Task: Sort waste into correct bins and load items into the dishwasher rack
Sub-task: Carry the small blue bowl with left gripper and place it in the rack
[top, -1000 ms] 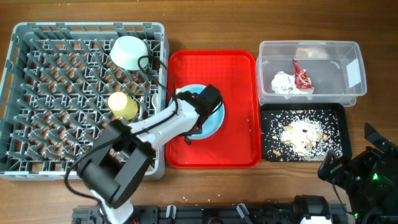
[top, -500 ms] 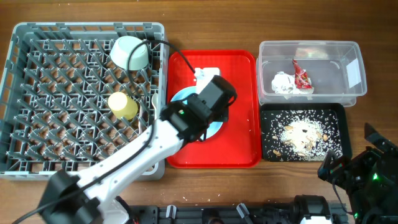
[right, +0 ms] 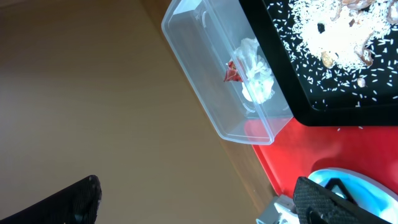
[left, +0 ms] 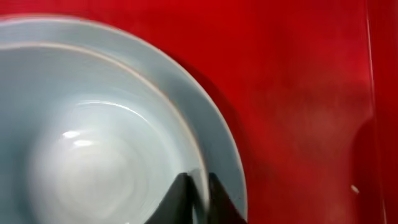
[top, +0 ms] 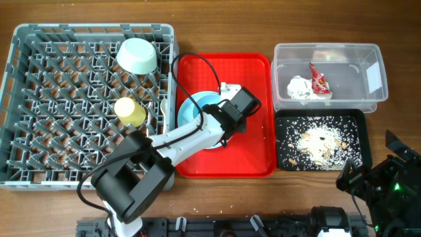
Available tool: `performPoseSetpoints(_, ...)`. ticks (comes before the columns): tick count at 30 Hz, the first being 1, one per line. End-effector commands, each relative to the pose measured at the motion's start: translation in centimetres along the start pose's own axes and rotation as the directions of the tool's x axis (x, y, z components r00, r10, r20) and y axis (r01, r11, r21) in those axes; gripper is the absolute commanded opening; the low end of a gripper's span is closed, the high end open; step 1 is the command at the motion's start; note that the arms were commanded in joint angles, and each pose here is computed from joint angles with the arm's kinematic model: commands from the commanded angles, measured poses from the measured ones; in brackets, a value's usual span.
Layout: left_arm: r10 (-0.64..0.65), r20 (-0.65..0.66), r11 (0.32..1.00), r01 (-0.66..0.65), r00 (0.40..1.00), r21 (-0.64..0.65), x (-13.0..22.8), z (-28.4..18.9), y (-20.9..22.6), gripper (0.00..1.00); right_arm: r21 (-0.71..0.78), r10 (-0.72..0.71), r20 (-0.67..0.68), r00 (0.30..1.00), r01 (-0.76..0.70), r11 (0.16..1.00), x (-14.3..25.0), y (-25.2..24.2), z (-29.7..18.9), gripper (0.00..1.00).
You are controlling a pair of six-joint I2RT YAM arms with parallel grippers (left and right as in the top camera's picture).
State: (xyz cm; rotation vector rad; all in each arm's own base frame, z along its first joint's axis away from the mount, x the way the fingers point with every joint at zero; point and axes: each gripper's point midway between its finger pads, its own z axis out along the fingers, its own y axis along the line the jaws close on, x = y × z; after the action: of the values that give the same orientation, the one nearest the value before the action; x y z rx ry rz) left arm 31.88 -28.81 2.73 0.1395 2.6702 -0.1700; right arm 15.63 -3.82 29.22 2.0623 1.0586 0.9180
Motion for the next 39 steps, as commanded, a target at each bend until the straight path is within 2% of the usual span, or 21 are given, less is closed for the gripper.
performPoseSetpoints(1, -0.003, 0.012, 1.0, 0.003, 1.0, 0.003, -0.3, -0.5, -0.1, 0.04, -0.008, 0.014, 0.015, 1.0, -0.014, 1.0, -0.3, 0.1, 0.0, 1.0)
performPoseSetpoints(4, -0.023, 0.058, 0.997, 0.019, 0.998, 0.07, -2.3, -4.5, -1.0, 0.04, -0.008, 0.014, 0.015, 1.0, -0.013, 1.0, -0.3, 0.1, 0.0, 1.0)
performPoseSetpoints(8, -0.07, 0.13, 0.964, 0.034, 0.989, 0.265, -5.8, -14.9, -2.7, 0.04, -0.008, 0.014, 0.015, 1.0, -0.013, 1.0, -0.3, 0.1, 0.0, 1.0)
performPoseSetpoints(11, -0.171, 0.195, 0.901, 0.073, 0.966, 0.427, -7.7, -24.6, -0.1, 0.04, -0.008, 0.014, 0.015, 1.0, -0.013, 1.0, -0.3, 0.1, 0.0, 0.99)
performPoseSetpoints(13, -0.217, 0.171, 0.877, 0.115, 0.961, 0.467, -7.5, -26.9, 2.4, 0.04, -0.008, 0.014, 0.015, 1.0, -0.013, 1.0, -0.3, 0.1, 0.0, 1.0)
performPoseSetpoints(17, -0.345, 0.07, 0.861, 0.285, 0.936, 0.422, -6.1, -27.8, 9.0, 0.04, -0.008, 0.014, 0.015, 1.0, -0.013, 1.0, -0.3, 0.1, 0.0, 1.0)
performPoseSetpoints(20, -0.303, -0.039, 0.821, 0.282, 0.952, 0.497, -4.8, -28.0, 10.4, 0.04, -0.008, 0.014, 0.015, 1.0, -0.014, 1.0, -0.3, 0.1, 0.0, 1.0)
performPoseSetpoints(24, -0.233, -0.115, 0.694, 0.248, 0.966, 0.675, -4.4, -29.5, 10.0, 0.04, -0.008, 0.014, 0.015, 1.0, -0.013, 1.0, -0.3, 0.1, 0.0, 1.0)
performPoseSetpoints(26, -0.174, -0.12, 0.593, 0.202, 0.977, 0.78, -4.1, -31.1, 9.3, 0.04, -0.008, 0.014, 0.015, 1.0, -0.013, 1.0, -0.3, 0.1, 0.0, 1.0)
performPoseSetpoints(27, -0.16, -0.125, 0.569, 0.195, 0.979, 0.799, -3.7, -31.4, 9.4, 0.04, -0.008, 0.014, 0.015, 1.0, -0.014, 1.0, -0.3, 0.1, 0.0, 1.0)
performPoseSetpoints(39, -0.159, -0.227, 0.58, 0.277, 0.961, 0.766, -0.2, -31.9, 10.4, 0.04, -0.008, 0.014, 0.015, 1.0, -0.013, 1.0, -0.3, 0.1, 0.0, 1.0)
